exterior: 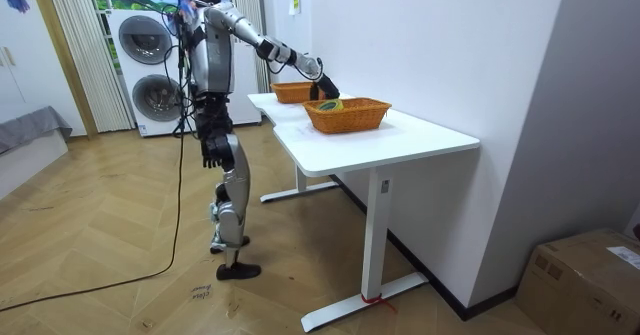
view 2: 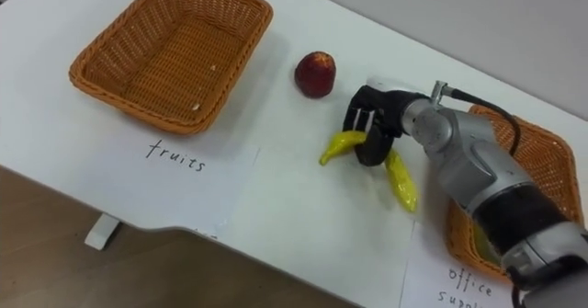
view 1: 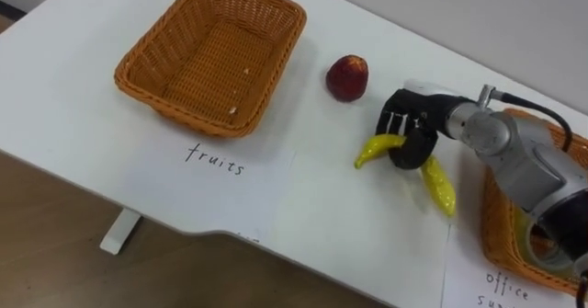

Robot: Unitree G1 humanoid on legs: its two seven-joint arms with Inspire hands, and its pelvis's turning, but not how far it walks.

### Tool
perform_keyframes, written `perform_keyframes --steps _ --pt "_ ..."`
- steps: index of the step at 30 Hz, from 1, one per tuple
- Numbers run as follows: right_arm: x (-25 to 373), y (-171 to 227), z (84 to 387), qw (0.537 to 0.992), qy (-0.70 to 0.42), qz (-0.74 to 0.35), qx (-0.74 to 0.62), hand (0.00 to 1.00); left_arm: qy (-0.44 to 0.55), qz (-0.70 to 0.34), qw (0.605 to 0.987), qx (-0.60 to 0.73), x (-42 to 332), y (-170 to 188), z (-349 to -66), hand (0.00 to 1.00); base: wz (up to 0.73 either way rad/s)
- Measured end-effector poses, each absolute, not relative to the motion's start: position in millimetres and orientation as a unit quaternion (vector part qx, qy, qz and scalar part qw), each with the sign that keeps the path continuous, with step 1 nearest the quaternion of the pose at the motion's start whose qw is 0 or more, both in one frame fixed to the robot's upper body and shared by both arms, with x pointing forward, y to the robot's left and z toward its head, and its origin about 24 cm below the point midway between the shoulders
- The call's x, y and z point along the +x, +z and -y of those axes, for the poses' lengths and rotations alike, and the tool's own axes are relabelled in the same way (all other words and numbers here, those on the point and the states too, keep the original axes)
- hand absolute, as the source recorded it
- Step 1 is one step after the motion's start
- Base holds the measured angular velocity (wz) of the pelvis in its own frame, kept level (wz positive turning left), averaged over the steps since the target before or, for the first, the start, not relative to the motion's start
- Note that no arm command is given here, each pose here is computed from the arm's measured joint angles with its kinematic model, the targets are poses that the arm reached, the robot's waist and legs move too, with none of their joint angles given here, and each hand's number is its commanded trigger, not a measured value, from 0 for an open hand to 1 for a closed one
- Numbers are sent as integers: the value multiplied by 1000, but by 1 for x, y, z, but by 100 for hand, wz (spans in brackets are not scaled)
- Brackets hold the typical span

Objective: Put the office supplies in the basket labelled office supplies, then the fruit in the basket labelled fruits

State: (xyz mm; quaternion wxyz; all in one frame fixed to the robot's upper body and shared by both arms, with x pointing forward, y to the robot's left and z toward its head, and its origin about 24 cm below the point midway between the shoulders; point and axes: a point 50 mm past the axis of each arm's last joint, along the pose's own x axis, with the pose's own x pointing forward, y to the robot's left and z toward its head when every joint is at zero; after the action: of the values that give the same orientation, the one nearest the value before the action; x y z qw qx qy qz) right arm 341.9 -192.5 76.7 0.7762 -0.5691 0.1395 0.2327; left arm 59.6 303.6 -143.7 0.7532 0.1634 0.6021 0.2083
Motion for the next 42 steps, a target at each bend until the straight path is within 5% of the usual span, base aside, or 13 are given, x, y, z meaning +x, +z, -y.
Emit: perform_keyframes --steps 42 --pt "331 171 153 811 197 64 -548 100 231 -628 735 108 25 -152 -287 0 -2"
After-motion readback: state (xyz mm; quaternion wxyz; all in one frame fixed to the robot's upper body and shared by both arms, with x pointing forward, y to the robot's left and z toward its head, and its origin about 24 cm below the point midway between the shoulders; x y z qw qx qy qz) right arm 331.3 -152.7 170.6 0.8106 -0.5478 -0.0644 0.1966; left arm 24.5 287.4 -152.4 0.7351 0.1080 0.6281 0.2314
